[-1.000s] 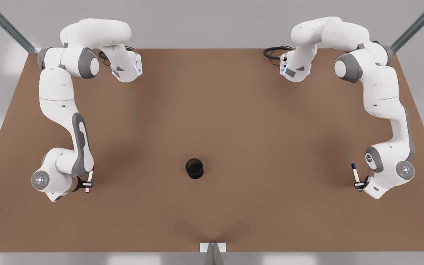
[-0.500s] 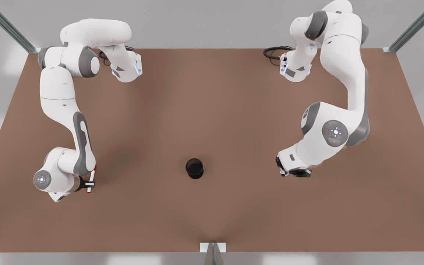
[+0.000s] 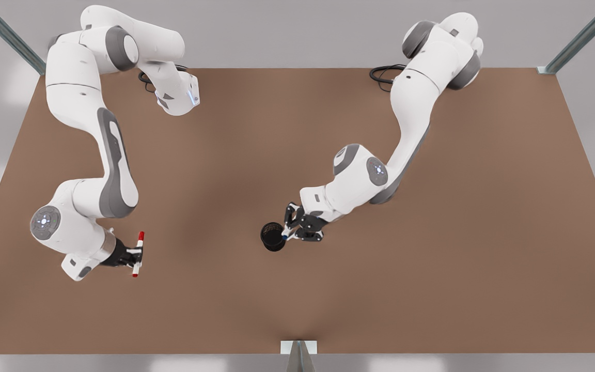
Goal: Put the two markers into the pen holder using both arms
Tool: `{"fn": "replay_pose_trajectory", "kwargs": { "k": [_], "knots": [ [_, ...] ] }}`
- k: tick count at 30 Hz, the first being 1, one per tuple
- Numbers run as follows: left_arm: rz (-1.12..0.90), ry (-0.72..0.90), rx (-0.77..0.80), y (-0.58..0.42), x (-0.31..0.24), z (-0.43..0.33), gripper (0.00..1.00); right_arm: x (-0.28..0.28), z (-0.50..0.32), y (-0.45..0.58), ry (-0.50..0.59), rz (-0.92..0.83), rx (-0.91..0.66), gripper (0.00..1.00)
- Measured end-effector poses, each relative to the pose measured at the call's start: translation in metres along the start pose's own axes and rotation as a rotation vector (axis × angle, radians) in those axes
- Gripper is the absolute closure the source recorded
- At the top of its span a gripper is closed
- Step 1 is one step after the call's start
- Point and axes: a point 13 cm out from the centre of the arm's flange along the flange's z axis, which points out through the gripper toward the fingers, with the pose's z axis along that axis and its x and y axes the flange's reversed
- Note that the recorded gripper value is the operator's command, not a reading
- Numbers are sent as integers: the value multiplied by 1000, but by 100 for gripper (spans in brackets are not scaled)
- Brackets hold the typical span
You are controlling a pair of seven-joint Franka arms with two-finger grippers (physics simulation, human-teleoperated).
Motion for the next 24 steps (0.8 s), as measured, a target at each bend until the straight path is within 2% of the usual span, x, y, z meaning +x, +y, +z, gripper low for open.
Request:
{"fn": "replay_pose_trajectory", "kwargs": {
  "k": [8, 17, 24],
  "knots": [
    [14, -212, -17, -28, -6, 54, 79, -24, -50, 100, -107, -107, -77, 79],
    [7, -267, -68, -9, 30, 97, 79, -52, -46, 204, -286, -194, -175, 79],
    [27, -304, -96, -4, 46, 115, 79, -70, -57, 212, -383, -193, -178, 79]
  ]
}}
